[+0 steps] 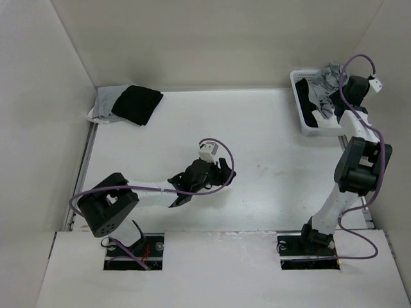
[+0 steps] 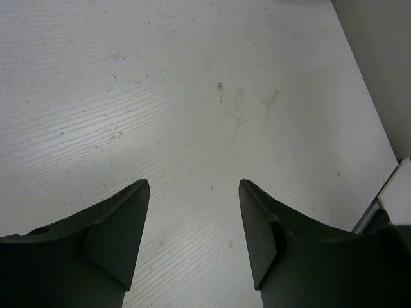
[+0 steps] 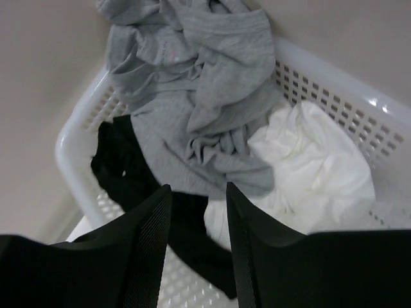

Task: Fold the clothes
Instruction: Grab the tank top from the pile, then move the tank top to the center of the board

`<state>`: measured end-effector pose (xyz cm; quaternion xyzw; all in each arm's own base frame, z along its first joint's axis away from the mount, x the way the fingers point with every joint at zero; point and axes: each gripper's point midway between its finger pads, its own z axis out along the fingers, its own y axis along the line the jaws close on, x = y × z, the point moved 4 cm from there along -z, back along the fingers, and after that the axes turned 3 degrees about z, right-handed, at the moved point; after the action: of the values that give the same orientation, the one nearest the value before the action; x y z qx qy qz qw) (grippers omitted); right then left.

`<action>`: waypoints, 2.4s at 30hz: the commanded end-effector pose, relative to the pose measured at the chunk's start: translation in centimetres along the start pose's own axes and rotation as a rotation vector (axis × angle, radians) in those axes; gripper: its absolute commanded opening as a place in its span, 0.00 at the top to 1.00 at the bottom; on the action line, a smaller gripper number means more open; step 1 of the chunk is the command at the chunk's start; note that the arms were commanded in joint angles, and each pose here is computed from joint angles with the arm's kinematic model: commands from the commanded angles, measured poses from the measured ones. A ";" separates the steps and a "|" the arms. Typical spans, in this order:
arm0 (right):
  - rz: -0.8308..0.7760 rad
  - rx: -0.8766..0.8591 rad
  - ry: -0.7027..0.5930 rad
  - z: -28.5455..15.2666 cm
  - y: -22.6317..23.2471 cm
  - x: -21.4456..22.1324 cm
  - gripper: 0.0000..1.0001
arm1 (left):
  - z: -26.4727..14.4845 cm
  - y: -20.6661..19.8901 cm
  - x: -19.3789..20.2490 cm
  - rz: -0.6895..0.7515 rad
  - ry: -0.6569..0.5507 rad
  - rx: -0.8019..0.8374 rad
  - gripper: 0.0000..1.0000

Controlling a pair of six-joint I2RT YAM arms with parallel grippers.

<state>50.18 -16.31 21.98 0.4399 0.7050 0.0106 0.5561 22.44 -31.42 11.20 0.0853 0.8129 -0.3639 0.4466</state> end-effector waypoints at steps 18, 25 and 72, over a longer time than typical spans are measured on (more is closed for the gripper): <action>0.169 -0.039 -0.027 11.8 0.5 -0.9 0.88 | 1.1 -0.1 -0.8 -0.010 -0.040 0.057 0.44; 0.241 -0.388 -0.290 -2.3 8.1 -7.8 1.00 | 0.6 -0.1 -1.4 -0.017 -0.061 0.061 0.45; -0.233 -0.423 0.598 -29.6 -2.0 30.6 0.69 | -5.1 10.1 -3.0 -0.142 -0.095 -0.248 0.44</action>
<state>29.75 17.64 12.42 0.1995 0.8215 0.2884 0.4496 25.58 -17.81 8.72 -0.1087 0.8364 -0.2848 0.4556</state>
